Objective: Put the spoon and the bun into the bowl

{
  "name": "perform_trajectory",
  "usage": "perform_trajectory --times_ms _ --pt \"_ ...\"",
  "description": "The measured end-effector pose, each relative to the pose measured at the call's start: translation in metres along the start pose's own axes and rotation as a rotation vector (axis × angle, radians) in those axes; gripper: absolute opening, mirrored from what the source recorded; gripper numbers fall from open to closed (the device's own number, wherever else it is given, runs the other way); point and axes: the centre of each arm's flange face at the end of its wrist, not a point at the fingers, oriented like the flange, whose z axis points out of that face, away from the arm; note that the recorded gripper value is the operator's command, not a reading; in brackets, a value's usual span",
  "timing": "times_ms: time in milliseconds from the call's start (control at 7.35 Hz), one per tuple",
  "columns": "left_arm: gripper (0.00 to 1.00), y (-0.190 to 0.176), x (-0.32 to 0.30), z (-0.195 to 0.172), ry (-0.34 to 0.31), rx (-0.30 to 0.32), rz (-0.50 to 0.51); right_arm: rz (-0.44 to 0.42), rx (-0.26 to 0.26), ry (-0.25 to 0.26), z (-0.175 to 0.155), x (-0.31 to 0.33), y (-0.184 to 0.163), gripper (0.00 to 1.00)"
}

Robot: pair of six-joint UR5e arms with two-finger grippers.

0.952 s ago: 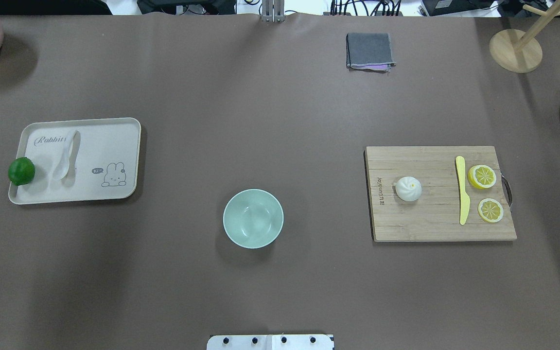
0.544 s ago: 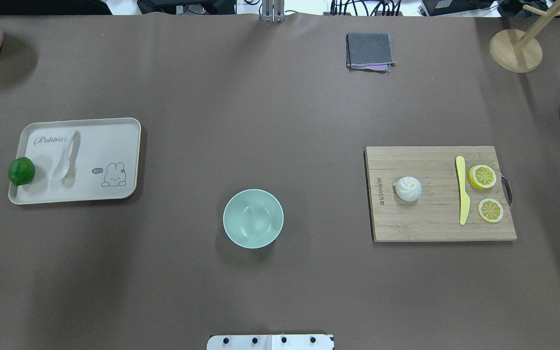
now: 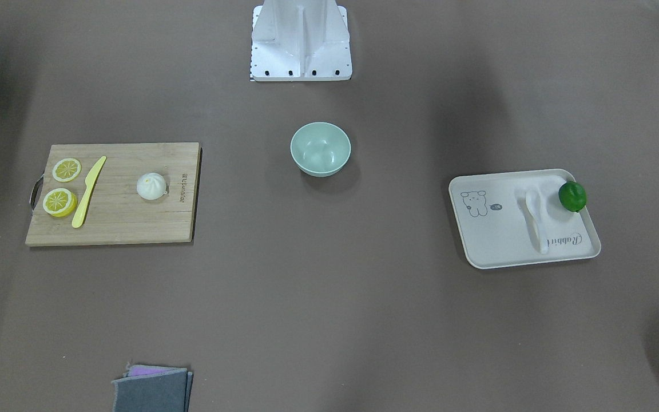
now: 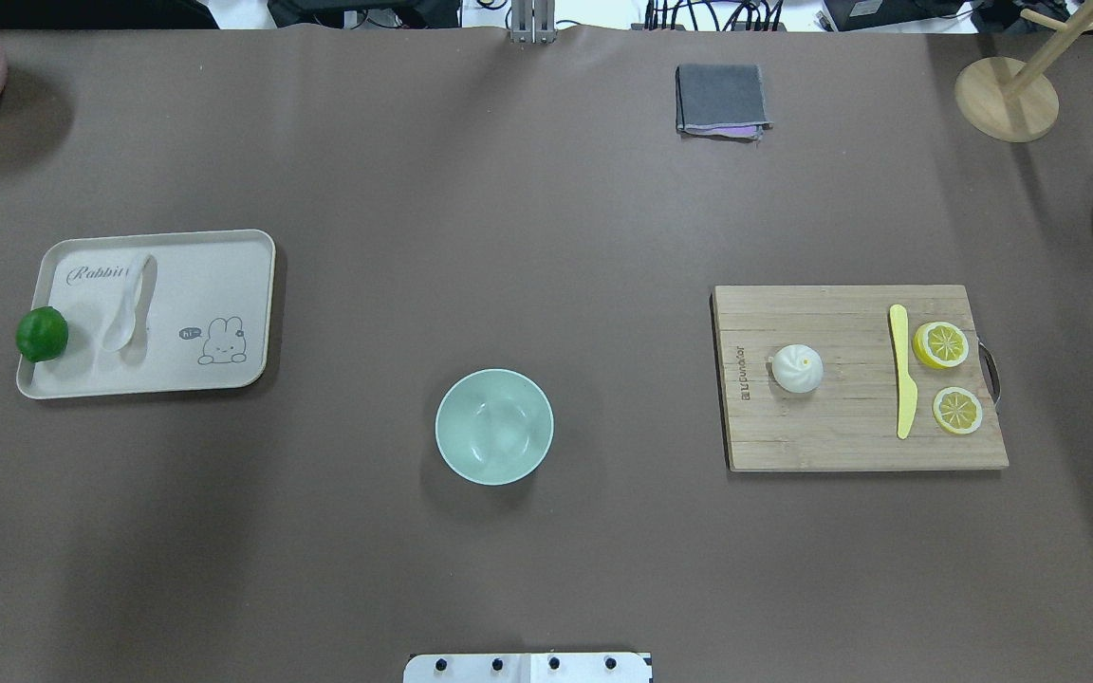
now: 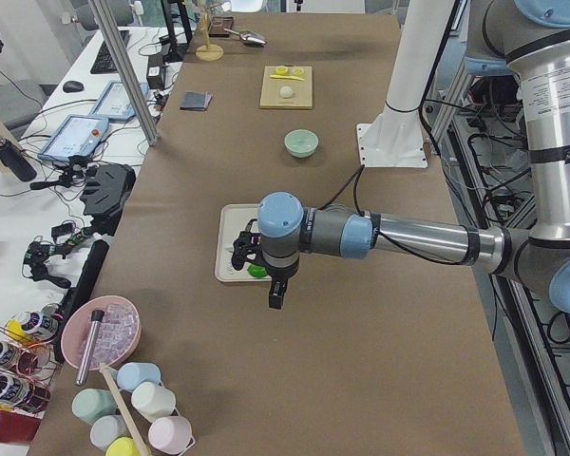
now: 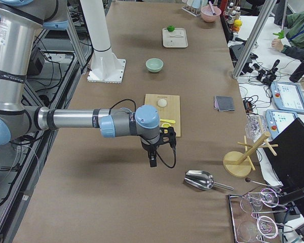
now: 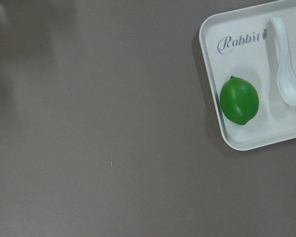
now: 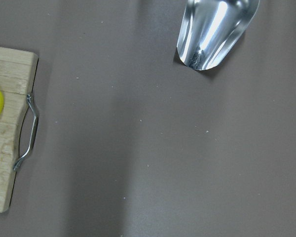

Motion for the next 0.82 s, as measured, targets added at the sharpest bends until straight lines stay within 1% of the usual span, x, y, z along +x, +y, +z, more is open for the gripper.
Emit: perform_trajectory --times_ms 136,272,544,816 --pt "0.98 -0.005 0.003 -0.004 -0.001 0.012 0.01 -0.004 0.007 -0.005 -0.001 -0.002 -0.001 1.0" --pt "0.98 -0.018 0.011 -0.011 -0.002 0.047 0.044 -0.01 0.016 -0.016 -0.004 -0.006 -0.004 1.0" --pt "0.98 -0.061 0.025 -0.028 -0.005 0.145 0.128 -0.024 0.035 -0.063 -0.012 -0.017 -0.009 1.0" --pt "0.98 -0.078 0.036 -0.038 0.004 0.205 0.14 -0.009 0.055 -0.094 -0.024 -0.036 -0.016 1.0"
